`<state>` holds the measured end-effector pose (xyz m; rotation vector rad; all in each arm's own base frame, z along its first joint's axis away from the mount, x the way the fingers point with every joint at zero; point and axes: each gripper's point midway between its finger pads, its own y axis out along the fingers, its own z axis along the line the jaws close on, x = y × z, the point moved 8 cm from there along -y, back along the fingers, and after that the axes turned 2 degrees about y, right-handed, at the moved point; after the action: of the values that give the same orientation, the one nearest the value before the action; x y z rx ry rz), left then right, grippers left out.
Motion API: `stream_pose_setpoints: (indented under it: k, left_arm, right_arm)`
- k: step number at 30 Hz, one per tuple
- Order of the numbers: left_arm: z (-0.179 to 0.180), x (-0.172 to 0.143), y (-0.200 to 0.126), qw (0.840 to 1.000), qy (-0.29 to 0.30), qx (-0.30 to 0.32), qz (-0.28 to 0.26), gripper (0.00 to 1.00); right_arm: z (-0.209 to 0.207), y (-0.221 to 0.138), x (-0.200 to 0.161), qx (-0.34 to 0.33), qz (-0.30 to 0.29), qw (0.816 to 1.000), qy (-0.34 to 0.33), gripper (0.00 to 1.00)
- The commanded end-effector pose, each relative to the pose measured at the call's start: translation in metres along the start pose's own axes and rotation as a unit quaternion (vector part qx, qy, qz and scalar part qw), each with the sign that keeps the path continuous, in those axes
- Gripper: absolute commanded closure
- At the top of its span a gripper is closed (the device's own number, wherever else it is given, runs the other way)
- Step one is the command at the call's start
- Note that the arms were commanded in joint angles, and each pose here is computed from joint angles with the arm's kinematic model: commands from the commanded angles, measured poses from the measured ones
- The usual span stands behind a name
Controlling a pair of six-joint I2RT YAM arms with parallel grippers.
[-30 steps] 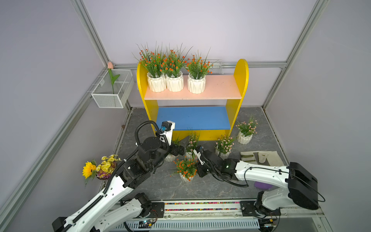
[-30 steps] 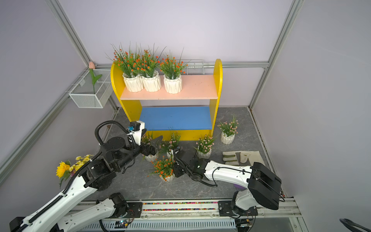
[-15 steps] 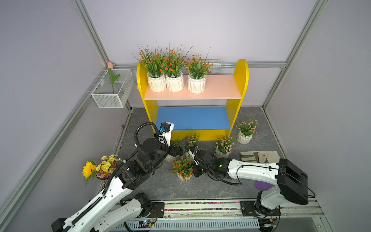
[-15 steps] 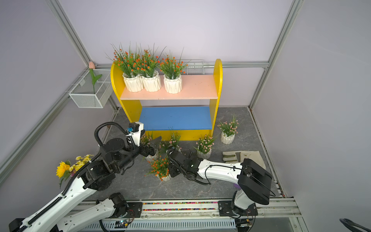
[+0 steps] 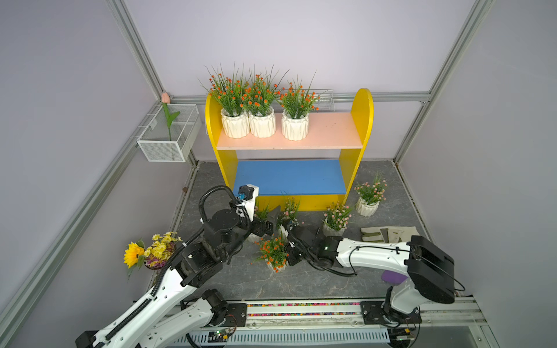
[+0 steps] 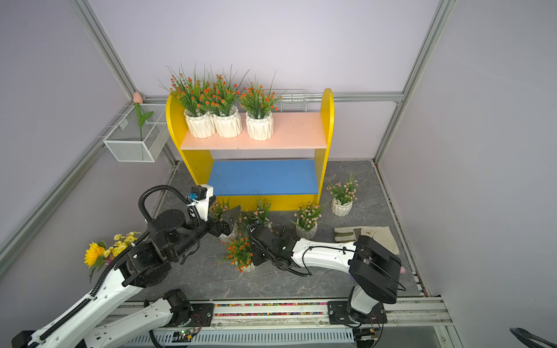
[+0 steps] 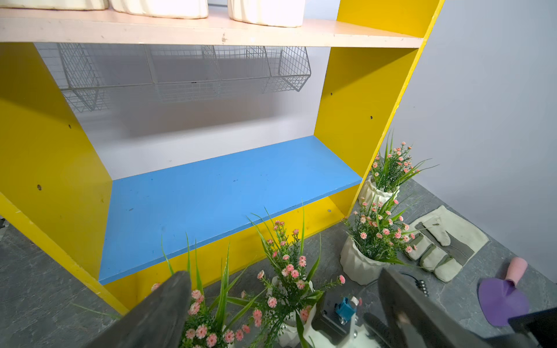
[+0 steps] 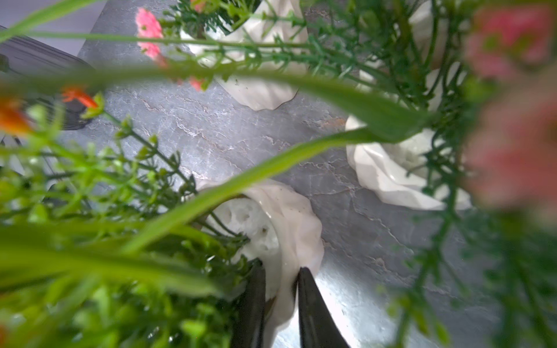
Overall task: Place the baby's breath potted plants on the rack by color
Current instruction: Pick up the baby's breath potted plant from the center of the board.
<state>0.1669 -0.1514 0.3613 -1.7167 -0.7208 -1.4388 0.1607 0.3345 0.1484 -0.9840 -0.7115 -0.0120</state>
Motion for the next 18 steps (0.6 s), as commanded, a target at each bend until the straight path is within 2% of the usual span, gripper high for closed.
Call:
stream_pose_setpoints:
  k: [1, 11, 18]
  left_arm:
    - [0.002, -0.003, -0.003, 1.0, -0.007, 0.005, 0.003, 0.0]
    - [0.001, -0.004, -0.002, 1.0, -0.008, 0.004, 0.004, 0.0]
    - [0.002, -0.004, -0.003, 1.0, -0.008, 0.004, 0.004, 0.0]
  right_arm:
    - [-0.004, 0.01, -0.01, -0.013, 0.026, 0.999, 0.016, 0.78]
    - [-0.011, 0.016, -0.015, -0.045, 0.047, 0.998, 0.016, 0.85]
    - [-0.012, 0.0, -0.009, -0.052, 0.036, 0.998, 0.003, 0.92]
